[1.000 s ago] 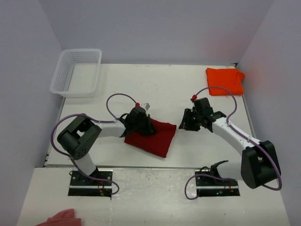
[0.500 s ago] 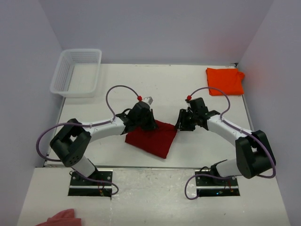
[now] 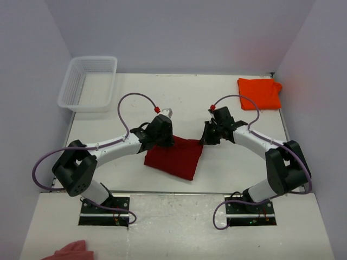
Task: Fold and stack the t-shirts
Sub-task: Fold the long partially folded tshirt into a neat square
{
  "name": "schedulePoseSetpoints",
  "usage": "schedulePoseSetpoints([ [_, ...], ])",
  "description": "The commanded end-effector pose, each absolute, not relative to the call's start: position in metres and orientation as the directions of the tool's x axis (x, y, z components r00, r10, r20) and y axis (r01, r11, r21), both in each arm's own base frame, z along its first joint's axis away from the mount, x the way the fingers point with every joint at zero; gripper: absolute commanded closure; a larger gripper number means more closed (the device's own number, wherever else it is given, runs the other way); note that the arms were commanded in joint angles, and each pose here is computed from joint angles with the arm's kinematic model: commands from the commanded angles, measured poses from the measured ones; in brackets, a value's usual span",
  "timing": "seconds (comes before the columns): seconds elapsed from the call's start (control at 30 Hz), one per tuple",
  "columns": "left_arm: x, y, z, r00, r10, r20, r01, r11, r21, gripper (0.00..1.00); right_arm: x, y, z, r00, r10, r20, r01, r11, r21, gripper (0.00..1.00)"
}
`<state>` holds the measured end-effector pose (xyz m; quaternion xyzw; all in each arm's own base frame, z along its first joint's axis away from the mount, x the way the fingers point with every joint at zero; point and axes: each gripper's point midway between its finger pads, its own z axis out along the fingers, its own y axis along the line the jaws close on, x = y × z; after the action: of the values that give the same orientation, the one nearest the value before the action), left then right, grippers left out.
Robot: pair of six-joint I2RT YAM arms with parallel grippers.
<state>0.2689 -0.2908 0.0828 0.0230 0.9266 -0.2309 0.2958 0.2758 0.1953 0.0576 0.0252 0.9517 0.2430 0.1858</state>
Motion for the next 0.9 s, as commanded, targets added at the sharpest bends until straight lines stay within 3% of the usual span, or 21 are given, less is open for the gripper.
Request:
schedulePoseSetpoints([
  [0.0, 0.286, -0.280, 0.105, -0.769, -0.085, -0.633, 0.178, 0.924, -0.339, 1.00, 0.294, 0.199, 0.067, -0.911, 0.143, -0.387, -0.055, 0.887, 0.459, 0.97],
  [0.03, 0.287, -0.278, 0.108, -0.767, -0.083, -0.636, 0.170, 0.930, -0.327, 1.00, 0.295, 0.199, 0.068, -0.910, 0.141, -0.390, -0.057, 0.889, 0.455, 1.00],
  [0.13, 0.292, -0.263, 0.109, -0.754, -0.086, -0.652, 0.124, 0.955, -0.270, 0.87, 0.293, 0.202, 0.074, -0.902, 0.114, -0.417, -0.094, 0.890, 0.445, 1.00],
  [0.17, 0.295, -0.260, 0.112, -0.745, -0.089, -0.661, 0.117, 0.958, -0.261, 0.77, 0.293, 0.201, 0.077, -0.895, 0.107, -0.433, -0.102, 0.896, 0.432, 1.00],
  [0.23, 0.301, -0.246, 0.111, -0.744, -0.075, -0.664, 0.084, 0.975, -0.204, 0.68, 0.287, 0.208, 0.091, -0.885, 0.075, -0.460, -0.150, 0.889, 0.433, 1.00],
  [0.53, 0.335, -0.206, 0.107, -0.777, -0.088, -0.623, 0.031, 0.984, -0.177, 0.64, 0.278, 0.223, 0.137, -0.853, 0.025, -0.522, -0.245, 0.863, 0.442, 1.00],
  [0.6, 0.343, -0.204, 0.104, -0.789, -0.063, -0.611, 0.042, 0.987, -0.156, 0.59, 0.279, 0.223, 0.138, -0.852, 0.021, -0.523, -0.246, 0.866, 0.436, 1.00],
  [0.87, 0.349, -0.220, 0.081, -0.841, -0.036, -0.540, 0.101, 0.970, -0.221, 0.58, 0.276, 0.227, 0.137, -0.857, 0.015, -0.516, -0.252, 0.860, 0.443, 1.00],
])
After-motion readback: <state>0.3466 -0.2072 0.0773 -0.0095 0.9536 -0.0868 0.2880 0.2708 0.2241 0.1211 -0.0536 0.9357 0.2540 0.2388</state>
